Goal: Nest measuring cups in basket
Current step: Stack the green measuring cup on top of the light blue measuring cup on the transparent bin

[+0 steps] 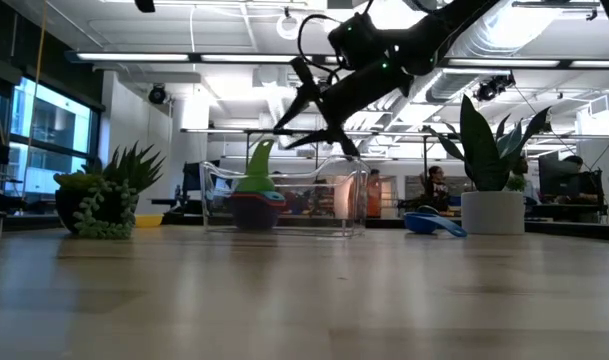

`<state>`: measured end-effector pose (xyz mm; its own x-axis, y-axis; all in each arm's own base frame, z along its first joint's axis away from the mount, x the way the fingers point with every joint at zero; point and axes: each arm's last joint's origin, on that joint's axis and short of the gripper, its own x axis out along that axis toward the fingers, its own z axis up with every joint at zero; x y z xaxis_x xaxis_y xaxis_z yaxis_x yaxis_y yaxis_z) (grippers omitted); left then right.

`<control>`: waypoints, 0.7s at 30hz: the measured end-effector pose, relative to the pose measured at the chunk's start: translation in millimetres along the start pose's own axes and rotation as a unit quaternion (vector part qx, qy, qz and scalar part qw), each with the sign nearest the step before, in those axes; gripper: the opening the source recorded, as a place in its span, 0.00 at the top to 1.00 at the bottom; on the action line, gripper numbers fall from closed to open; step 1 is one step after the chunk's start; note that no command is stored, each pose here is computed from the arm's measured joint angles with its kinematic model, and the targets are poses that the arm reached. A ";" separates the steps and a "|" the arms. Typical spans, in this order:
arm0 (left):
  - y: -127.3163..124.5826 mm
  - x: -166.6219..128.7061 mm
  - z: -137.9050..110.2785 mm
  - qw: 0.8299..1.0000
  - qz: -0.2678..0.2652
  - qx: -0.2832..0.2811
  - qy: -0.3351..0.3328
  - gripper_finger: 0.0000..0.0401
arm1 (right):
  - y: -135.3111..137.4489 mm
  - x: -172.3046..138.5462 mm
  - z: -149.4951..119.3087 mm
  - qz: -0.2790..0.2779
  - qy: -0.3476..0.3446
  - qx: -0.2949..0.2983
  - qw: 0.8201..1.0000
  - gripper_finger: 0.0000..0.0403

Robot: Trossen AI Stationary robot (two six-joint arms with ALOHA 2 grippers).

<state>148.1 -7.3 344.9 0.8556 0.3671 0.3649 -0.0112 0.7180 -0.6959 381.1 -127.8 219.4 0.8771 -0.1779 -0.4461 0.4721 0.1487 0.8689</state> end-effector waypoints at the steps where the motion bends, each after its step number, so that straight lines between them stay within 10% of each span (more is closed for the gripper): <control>1: 0.0 0.1 -0.1 1.000 0.000 0.000 0.000 0.46 | 1.5 -2.9 1.2 0.001 0.006 -0.011 1.000 0.60; 11: 0.5 0.1 0.1 1.000 0.007 0.001 -0.005 0.46 | 21.7 -20.9 8.7 0.034 -0.050 -0.073 0.995 0.97; 21: 0.8 0.1 0.1 1.000 0.011 0.001 -0.006 0.46 | 8.8 10.4 -17.3 0.029 -0.026 -0.057 0.998 0.98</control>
<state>148.1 -6.7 344.4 0.8494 0.3889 0.3567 -0.0308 0.7114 -0.7022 395.9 -111.5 218.6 0.8986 -0.2163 -0.3818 0.4307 0.2684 0.8616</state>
